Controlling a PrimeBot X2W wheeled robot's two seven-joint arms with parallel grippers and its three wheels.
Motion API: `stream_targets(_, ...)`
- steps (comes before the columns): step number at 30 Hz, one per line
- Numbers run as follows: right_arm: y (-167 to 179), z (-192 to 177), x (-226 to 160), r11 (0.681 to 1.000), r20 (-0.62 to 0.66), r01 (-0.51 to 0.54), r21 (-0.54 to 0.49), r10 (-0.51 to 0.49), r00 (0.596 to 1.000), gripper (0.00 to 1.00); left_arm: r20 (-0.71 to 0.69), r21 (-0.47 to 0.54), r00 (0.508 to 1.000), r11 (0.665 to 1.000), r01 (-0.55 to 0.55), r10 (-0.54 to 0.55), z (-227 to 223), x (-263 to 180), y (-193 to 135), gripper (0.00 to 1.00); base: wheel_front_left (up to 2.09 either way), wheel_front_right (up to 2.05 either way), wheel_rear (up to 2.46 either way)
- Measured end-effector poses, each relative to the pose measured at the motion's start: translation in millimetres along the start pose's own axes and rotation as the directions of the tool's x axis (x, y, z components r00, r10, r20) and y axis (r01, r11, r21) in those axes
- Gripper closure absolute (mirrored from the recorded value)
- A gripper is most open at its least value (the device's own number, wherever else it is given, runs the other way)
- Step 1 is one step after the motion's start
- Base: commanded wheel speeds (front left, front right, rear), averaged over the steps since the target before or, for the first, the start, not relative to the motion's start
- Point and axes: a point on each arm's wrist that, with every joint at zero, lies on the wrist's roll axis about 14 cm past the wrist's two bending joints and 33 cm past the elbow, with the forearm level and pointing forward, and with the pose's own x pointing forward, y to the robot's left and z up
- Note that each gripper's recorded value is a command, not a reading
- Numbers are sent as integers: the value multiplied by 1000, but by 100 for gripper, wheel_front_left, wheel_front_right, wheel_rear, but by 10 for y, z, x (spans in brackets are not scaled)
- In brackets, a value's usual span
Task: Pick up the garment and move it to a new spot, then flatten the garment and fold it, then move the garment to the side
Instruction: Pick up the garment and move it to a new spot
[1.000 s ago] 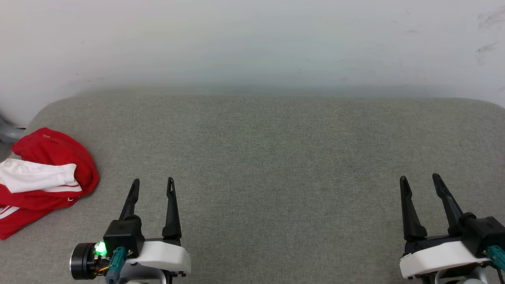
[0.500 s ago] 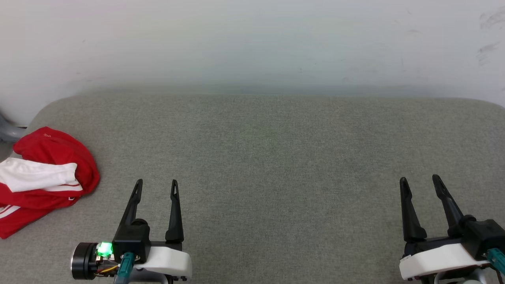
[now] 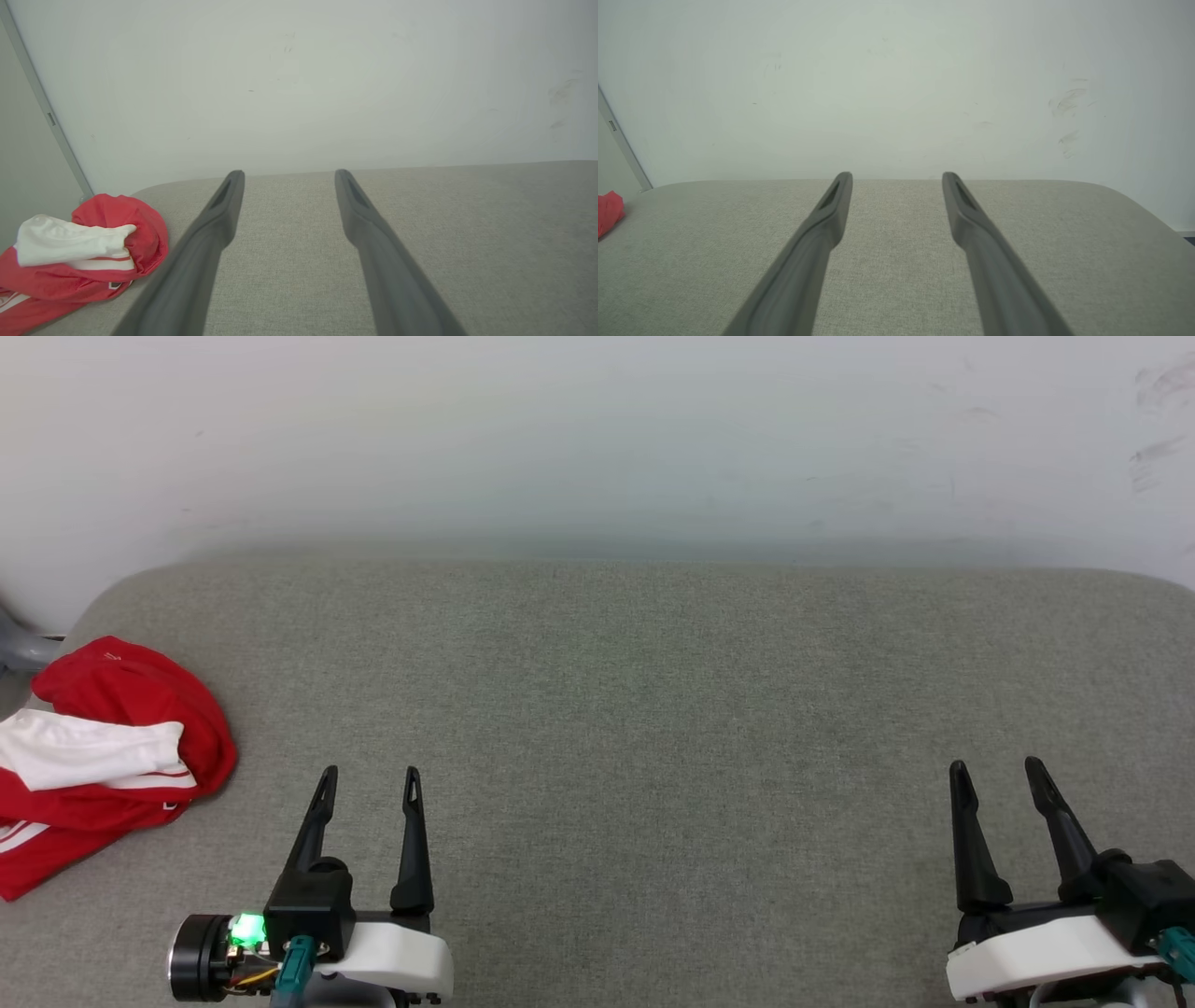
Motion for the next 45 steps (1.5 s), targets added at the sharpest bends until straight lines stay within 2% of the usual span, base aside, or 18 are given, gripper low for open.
stream_targets(14,41,-45,6,1000,-13,-11,9,11,1000,0,-11,0,1000,1000,-9,9,-29,-34,36,0,0,0,0)
stream_targets(27,464,-114,203,990,-19,-136,34,137,990,0,-18,34,991,991,-133,134,-18,-227,453,0,0,0,0)
stream_targets(36,905,-193,337,964,-29,-258,59,260,965,0,-20,61,965,964,-259,261,19,-501,857,0,0,0,0)
stream_targets(45,1400,-232,430,919,-26,-386,83,389,921,0,-16,84,915,913,-400,403,77,-875,1278,0,0,0,0)
